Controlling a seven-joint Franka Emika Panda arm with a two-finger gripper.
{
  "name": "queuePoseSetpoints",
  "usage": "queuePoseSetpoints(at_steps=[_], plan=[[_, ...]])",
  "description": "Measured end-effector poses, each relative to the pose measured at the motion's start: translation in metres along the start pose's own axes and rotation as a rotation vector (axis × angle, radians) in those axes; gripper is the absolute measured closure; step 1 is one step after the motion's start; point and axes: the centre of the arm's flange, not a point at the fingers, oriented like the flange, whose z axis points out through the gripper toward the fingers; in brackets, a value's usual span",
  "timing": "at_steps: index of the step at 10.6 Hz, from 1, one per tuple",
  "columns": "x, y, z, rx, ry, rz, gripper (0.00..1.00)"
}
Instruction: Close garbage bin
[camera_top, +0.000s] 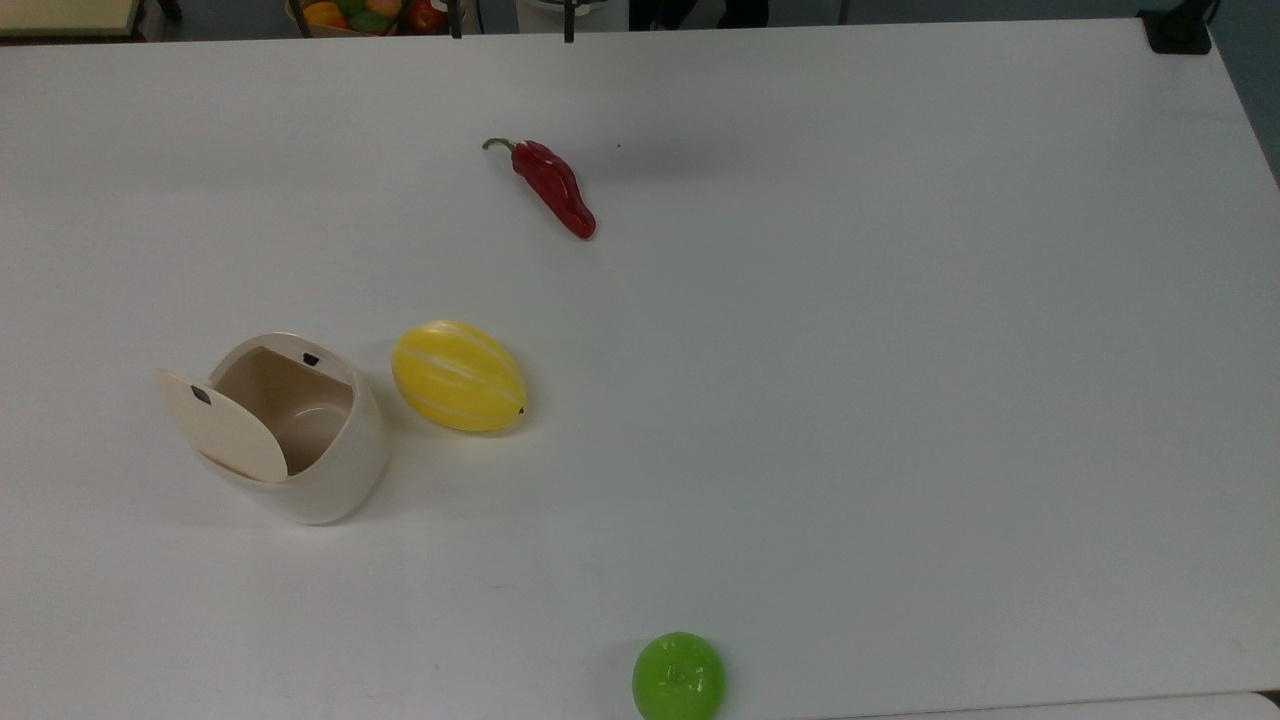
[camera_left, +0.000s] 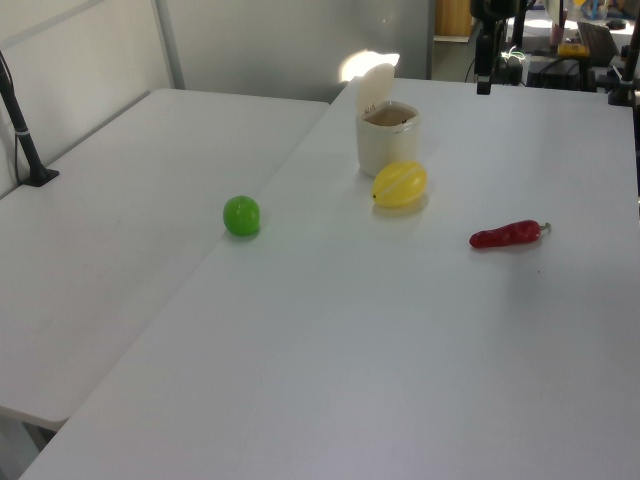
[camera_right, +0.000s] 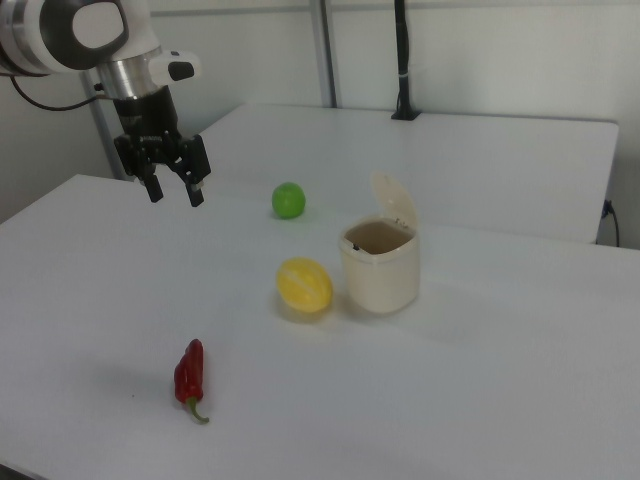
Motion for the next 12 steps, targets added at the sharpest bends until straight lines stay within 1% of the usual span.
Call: queuePoseSetpoints(at_steps=[1, 2, 4, 5, 6, 10, 12], plan=[[0.0, 0.0, 0.0, 0.0, 0.0, -0.004, 0.28], [0.0, 0.0, 0.001, 0.0, -0.001, -0.009, 0.46], [0.002, 0.0, 0.004, 0.0, -0.007, -0.012, 0.78], [0.002, -0.001, 0.005, 0.0, -0.01, -0.013, 0.92], [0.003, -0.001, 0.006, 0.0, -0.011, -0.014, 0.99], [0.005, -0.001, 0.012, 0.0, -0.02, -0.015, 0.99], [0.01, 0.0, 0.013, 0.0, -0.002, -0.011, 0.99]])
